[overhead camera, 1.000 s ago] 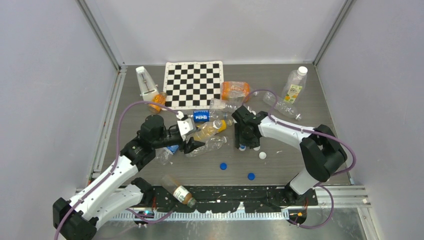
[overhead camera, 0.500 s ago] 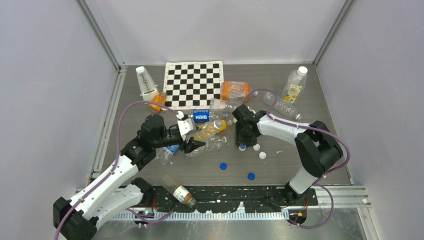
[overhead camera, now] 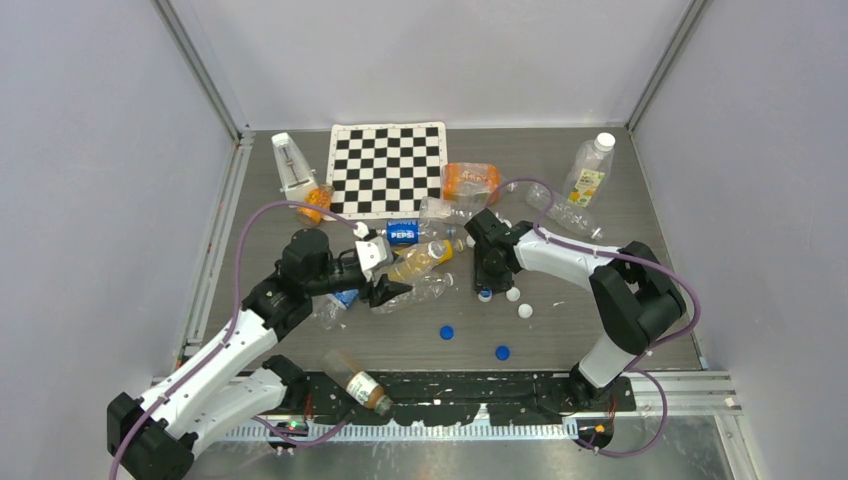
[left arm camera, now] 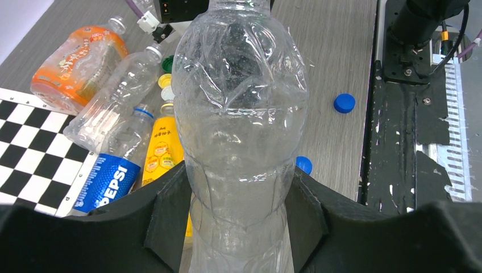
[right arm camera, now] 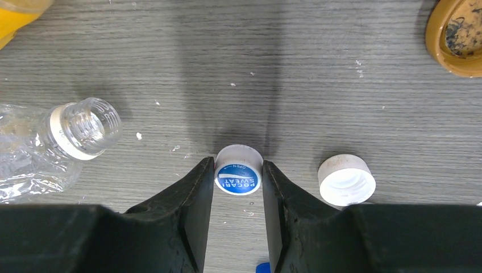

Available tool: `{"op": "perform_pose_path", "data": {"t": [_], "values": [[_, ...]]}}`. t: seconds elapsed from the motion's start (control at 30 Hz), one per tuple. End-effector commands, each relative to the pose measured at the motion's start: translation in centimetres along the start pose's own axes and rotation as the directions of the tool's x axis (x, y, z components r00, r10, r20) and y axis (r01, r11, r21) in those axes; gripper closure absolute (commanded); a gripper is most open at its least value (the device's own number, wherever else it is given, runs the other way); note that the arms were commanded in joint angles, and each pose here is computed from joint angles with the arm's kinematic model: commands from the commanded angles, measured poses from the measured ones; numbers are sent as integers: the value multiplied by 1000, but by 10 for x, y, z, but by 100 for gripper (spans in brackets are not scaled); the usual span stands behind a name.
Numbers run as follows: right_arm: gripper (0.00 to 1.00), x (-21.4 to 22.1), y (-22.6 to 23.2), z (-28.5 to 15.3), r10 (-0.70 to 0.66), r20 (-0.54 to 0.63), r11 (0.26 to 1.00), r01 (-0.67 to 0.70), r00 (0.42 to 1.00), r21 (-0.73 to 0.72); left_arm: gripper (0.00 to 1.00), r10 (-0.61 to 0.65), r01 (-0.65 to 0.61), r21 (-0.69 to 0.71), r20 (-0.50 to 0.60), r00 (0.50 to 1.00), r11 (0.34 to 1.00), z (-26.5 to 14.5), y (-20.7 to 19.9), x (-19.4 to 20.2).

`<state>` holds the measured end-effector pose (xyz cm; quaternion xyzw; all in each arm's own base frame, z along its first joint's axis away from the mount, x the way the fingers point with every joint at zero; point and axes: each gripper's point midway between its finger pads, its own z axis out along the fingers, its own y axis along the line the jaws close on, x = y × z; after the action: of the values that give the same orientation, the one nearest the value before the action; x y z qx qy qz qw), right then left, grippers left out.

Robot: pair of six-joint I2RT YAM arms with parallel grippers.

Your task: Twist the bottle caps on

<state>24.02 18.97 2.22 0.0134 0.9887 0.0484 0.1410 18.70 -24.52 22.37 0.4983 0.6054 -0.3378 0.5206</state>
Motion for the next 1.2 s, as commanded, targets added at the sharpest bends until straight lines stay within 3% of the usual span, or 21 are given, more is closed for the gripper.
{"op": "perform_pose_path", "data": {"t": [0.0, 0.37, 0.63, 0.9, 1.17], "values": [[60, -1, 1, 3, -8, 2, 1000, 8, 1000, -10, 100, 27, -28, 17, 48, 998, 999, 2, 0, -12], [54, 5, 1, 10, -4, -17, 1000, 3, 1000, -13, 100, 23, -24, 25, 44, 999, 999, 4, -1, -11], [62, 0, 1, -3, -3, 17, 1000, 3, 1000, -29, 100, 19, -21, 31, 44, 999, 999, 5, -2, -10], [77, -23, 8, -72, -67, 159, 989, 87, 985, -123, 100, 22, -24, 45, 43, 999, 999, 7, -3, -9], [80, -42, 36, -175, -215, 363, 889, 335, 907, -312, 100, 36, -40, 67, 57, 998, 997, 8, -6, -10]]}}
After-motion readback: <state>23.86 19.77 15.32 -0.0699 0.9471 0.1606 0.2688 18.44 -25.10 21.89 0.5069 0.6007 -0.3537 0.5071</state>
